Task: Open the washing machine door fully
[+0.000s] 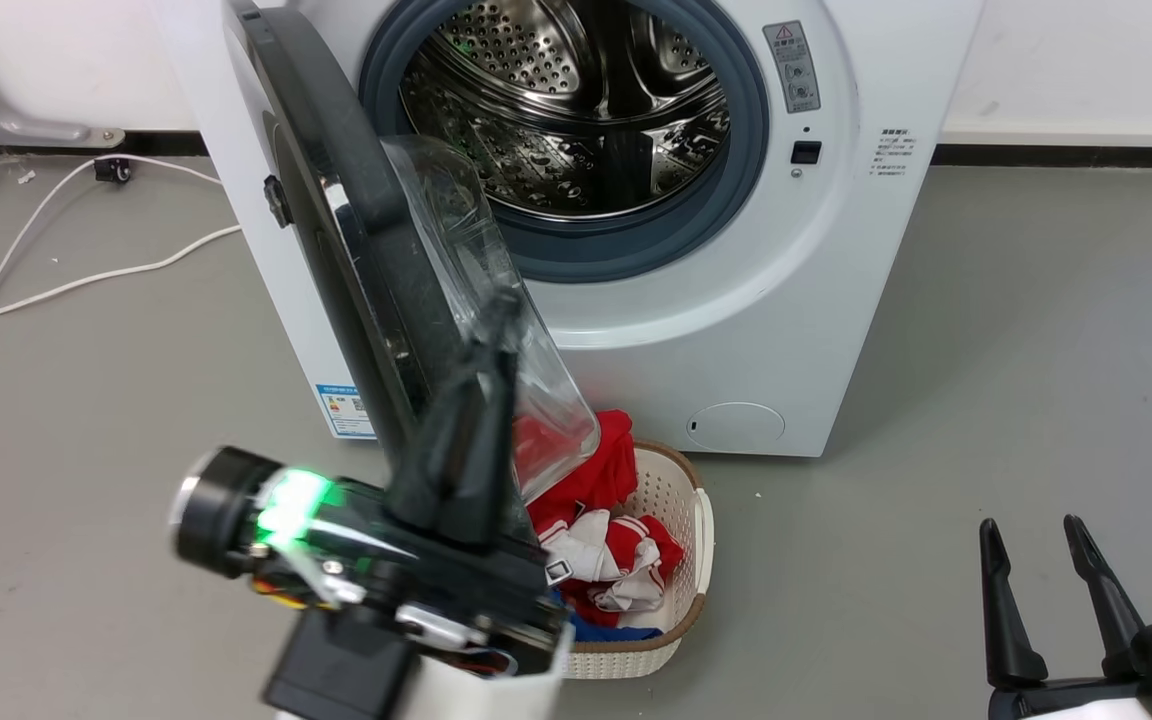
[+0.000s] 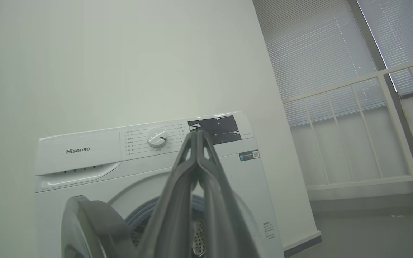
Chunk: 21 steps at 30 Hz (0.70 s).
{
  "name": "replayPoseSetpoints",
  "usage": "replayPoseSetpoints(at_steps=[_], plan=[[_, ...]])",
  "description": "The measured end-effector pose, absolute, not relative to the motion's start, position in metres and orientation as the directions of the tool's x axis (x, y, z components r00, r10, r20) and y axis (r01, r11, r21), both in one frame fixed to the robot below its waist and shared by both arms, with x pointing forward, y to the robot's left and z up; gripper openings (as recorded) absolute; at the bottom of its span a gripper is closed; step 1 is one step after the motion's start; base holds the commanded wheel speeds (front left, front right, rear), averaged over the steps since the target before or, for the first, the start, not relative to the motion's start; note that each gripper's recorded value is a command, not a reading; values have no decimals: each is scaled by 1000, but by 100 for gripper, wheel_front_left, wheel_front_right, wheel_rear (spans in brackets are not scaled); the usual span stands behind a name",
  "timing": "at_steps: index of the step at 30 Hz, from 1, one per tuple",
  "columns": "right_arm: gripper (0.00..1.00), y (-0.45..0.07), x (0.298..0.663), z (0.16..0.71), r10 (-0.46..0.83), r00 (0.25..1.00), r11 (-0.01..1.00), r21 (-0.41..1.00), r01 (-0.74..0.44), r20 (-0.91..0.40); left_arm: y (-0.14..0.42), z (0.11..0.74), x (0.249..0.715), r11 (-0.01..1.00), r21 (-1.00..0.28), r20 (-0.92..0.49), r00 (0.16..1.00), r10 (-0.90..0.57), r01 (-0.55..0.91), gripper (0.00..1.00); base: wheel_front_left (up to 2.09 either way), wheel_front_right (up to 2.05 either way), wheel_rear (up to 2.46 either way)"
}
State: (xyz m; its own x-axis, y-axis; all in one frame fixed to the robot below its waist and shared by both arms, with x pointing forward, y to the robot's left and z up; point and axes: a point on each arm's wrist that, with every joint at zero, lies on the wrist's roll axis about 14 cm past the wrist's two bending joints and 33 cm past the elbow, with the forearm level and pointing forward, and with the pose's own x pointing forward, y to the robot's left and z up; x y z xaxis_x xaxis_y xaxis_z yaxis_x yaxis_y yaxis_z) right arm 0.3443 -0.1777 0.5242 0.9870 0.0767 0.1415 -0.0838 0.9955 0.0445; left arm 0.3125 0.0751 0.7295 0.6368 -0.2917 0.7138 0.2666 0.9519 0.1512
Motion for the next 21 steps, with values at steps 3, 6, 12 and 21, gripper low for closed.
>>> replayPoseSetpoints(at_steps=[3, 6, 12, 21], plan=[[100, -176, 345, 524, 82, 987, 995, 40, -89, 141, 56, 720, 311, 928, 157, 689, 636, -347, 337, 0, 0, 0, 0], [100, -175, 345, 524, 86, 987, 995, 37, -92, 139, 38, 710, 309, 902, 155, 661, 636, -398, 403, 0, 0, 0, 0], [100, -173, 348, 521, 93, 987, 995, 30, -98, 129, 16, 678, 310, 868, 130, 579, 673, -459, 480, 0, 0, 0, 0], [100, -170, 354, 516, 104, 988, 994, 27, -107, 113, 12, 616, 321, 870, 64, 411, 782, -469, 489, 0, 0, 0, 0]])
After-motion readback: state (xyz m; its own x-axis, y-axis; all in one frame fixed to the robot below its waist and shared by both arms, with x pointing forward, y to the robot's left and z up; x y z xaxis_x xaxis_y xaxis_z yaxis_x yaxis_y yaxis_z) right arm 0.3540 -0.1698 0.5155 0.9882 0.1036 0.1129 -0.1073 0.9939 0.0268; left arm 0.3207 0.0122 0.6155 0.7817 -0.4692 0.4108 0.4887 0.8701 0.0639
